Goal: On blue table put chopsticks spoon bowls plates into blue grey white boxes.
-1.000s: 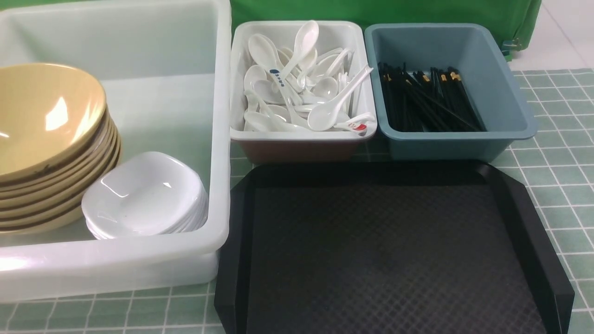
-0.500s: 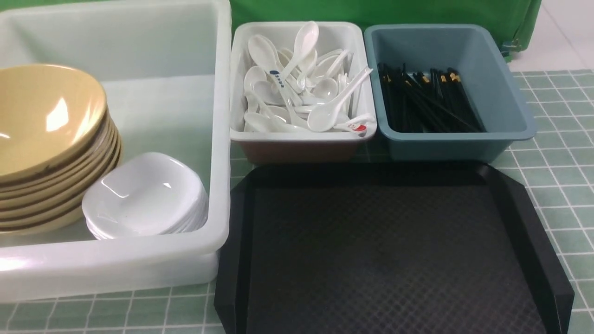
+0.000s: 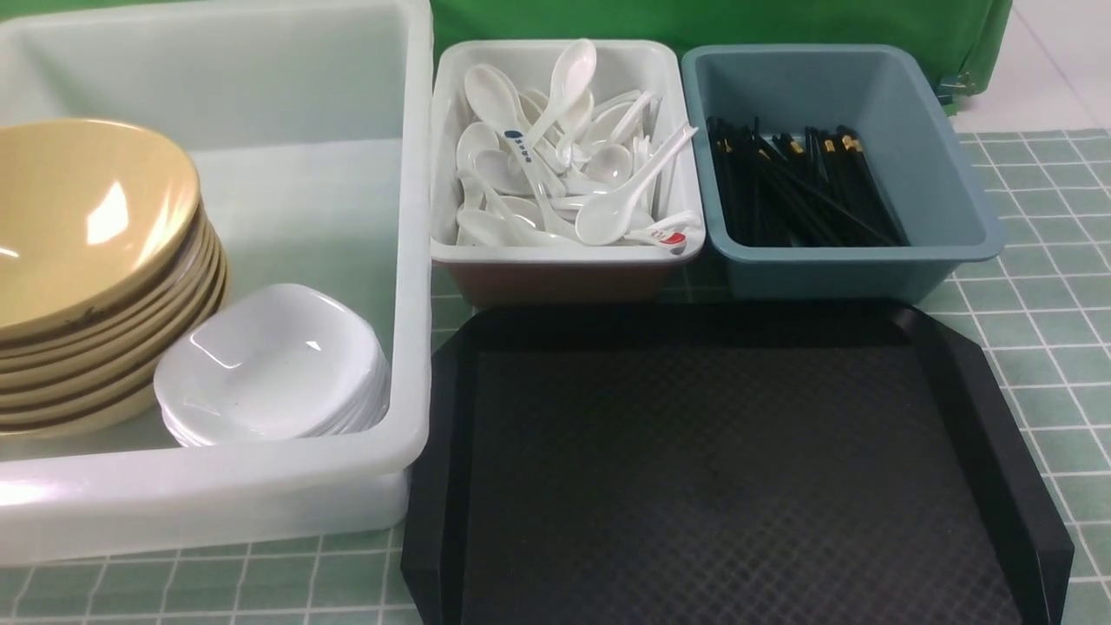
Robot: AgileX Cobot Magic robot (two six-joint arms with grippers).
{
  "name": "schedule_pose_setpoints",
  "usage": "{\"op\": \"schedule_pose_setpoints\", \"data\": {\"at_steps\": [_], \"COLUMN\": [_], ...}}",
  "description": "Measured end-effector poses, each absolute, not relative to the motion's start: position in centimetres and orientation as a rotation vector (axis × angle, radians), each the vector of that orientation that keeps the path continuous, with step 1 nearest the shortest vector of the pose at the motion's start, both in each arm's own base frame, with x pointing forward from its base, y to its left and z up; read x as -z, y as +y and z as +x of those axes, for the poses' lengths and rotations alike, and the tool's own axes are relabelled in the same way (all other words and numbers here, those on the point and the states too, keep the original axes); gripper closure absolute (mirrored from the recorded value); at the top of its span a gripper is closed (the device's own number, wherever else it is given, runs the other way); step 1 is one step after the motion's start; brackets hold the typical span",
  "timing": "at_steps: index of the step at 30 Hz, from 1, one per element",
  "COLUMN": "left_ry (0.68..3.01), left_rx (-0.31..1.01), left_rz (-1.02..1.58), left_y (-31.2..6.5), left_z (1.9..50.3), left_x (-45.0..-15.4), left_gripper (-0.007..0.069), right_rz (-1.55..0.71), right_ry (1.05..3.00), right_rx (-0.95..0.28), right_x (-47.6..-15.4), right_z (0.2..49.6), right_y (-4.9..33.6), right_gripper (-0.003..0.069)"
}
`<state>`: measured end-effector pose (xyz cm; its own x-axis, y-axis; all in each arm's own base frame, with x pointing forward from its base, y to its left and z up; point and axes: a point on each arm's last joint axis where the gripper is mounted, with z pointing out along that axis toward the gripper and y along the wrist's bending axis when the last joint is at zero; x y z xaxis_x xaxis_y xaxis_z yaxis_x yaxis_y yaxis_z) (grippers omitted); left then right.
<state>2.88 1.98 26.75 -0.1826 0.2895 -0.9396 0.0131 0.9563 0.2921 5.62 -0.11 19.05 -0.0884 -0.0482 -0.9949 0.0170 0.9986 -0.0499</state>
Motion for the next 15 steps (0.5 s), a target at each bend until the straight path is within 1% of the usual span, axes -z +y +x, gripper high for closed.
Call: {"op": "schedule_pose_setpoints", "data": {"at_steps": [3, 4, 15], "left_ry": [1.742, 1.742, 1.742], "left_rx": [-0.250, -0.250, -0.251], "left_rz": [0.227, 0.227, 0.228], "left_y": [1.98, 1.98, 1.98], "left_z": [2.88, 2.88, 2.88], "left_x": [-26.75, -26.75, -26.75], "left_gripper": [0.0621, 0.0621, 0.0621], "right_rz": [-0.018, -0.017, -0.018], "right_ry": [1.788, 1.799, 1.815], "right_rx": [0.057, 0.057, 0.056], "right_x": [-17.83, -17.71, -17.62], "right_z": [5.46, 5.44, 5.40], "right_y": [-0.13, -0.13, -0.12], "right_gripper": [0.0617, 0.0617, 0.0612]}}
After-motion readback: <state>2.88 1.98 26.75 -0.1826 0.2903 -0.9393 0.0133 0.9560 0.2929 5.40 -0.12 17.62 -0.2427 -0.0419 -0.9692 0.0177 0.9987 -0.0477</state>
